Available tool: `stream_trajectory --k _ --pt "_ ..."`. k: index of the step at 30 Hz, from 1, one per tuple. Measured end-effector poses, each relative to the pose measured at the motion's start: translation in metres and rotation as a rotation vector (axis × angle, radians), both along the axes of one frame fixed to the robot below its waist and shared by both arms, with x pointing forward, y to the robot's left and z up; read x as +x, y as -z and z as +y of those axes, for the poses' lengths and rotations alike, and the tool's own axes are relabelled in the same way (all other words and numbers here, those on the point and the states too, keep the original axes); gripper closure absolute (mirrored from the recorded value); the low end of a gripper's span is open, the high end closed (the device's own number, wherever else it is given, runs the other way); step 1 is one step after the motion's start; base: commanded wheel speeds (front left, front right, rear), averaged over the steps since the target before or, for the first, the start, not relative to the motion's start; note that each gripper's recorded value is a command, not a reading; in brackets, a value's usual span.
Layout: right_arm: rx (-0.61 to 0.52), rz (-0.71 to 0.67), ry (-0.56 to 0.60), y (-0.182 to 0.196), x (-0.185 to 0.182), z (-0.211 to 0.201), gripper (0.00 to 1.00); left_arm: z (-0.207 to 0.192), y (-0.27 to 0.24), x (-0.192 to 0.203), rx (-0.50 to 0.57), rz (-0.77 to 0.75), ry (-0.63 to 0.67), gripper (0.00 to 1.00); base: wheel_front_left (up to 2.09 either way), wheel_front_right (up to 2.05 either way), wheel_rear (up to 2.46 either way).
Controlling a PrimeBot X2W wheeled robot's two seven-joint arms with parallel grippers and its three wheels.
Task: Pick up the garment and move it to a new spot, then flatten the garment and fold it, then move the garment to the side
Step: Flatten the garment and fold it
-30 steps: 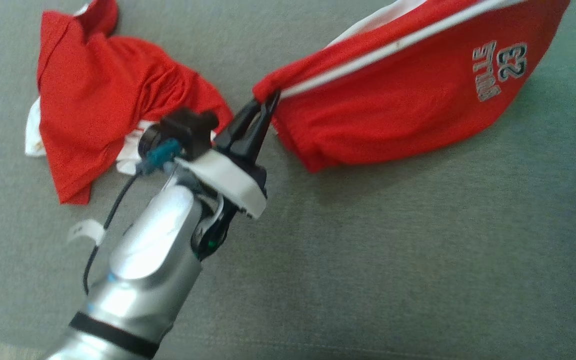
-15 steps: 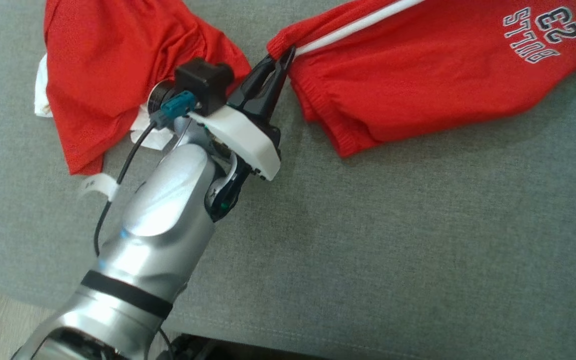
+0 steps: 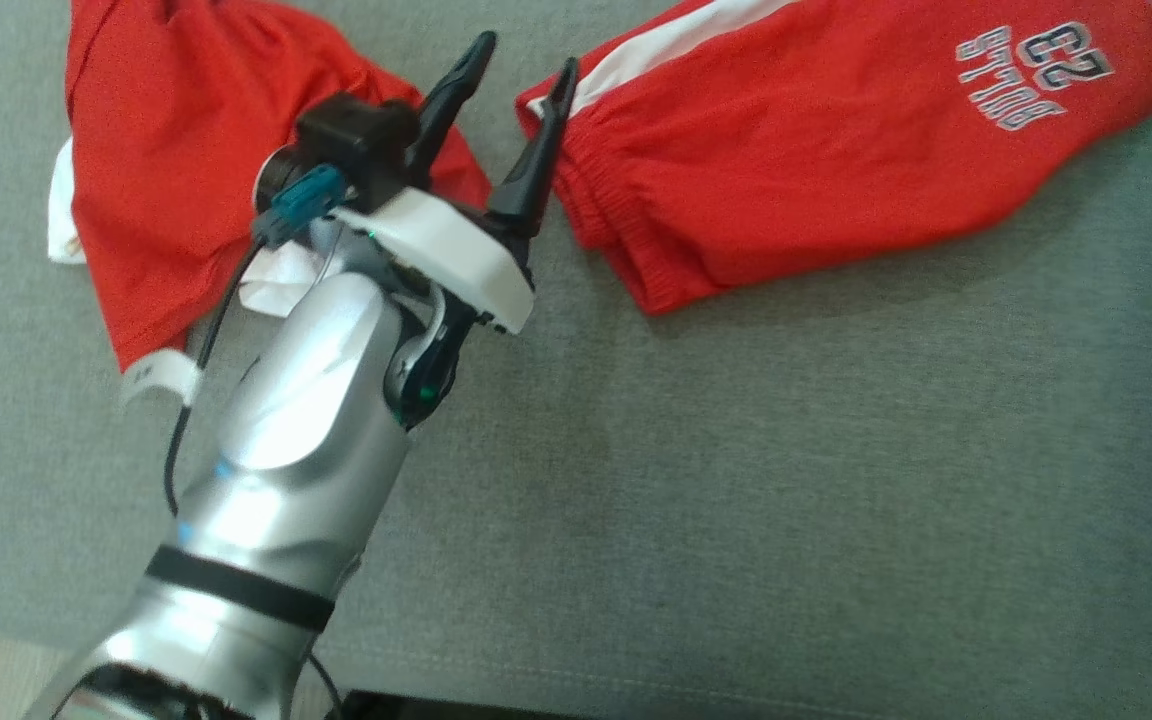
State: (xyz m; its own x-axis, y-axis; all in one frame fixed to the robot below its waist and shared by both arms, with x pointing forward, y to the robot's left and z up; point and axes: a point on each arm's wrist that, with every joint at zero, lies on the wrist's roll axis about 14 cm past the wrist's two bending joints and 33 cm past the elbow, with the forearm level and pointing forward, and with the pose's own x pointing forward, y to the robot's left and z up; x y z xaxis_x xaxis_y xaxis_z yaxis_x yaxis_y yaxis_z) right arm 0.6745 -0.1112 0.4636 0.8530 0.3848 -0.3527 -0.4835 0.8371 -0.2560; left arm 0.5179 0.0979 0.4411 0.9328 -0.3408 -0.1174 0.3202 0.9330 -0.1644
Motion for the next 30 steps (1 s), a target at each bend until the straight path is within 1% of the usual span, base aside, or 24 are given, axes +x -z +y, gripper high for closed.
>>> stream_trajectory --k 2,3,5,9,15,20,23,28,29,30 --pt "0.074 -0.062 0.006 -0.022 -0.002 0.002 0.00 0.002 -0.010 -0.002 -0.015 -0.025 -0.022 0.00 0.00 0.00 0.00" --pt "0.137 -0.117 0.004 -0.039 -0.009 0.004 0.00 0.006 -0.018 -0.006 -0.035 -0.044 -0.049 0.00 0.00 0.00 0.00" --pt "0.180 -0.153 -0.006 -0.050 -0.021 0.007 0.00 0.009 -0.025 -0.012 -0.060 -0.059 -0.073 0.00 0.00 0.00 0.00" --pt "0.276 -0.158 0.017 -0.057 -0.050 0.004 0.00 0.012 -0.044 -0.025 -0.088 -0.108 -0.106 0.00 0.00 0.00 0.00" --pt "0.350 -0.171 0.066 -0.067 -0.089 -0.014 0.00 0.017 -0.068 -0.046 -0.123 -0.169 -0.149 0.00 0.00 0.00 0.00" --pt "0.451 -0.219 0.121 -0.083 -0.119 -0.027 0.00 0.018 -0.081 -0.066 -0.146 -0.207 -0.162 0.00 0.00 0.00 0.00" --pt "0.478 -0.245 0.161 -0.083 -0.140 -0.039 0.00 0.019 -0.088 -0.076 -0.163 -0.225 -0.176 0.00 0.00 0.00 0.00" --pt "0.542 -0.253 0.259 -0.065 -0.181 -0.054 0.00 0.016 -0.091 -0.093 -0.178 -0.237 -0.177 0.00 0.00 0.00 0.00" --pt "0.542 -0.253 0.259 -0.065 -0.181 -0.054 0.00 0.016 -0.091 -0.093 -0.178 -0.237 -0.177 0.00 0.00 0.00 0.00" --pt "0.550 -0.256 0.277 -0.062 -0.189 -0.056 0.00 0.016 -0.090 -0.096 -0.180 -0.232 -0.178 0.00 0.00 0.00 0.00"
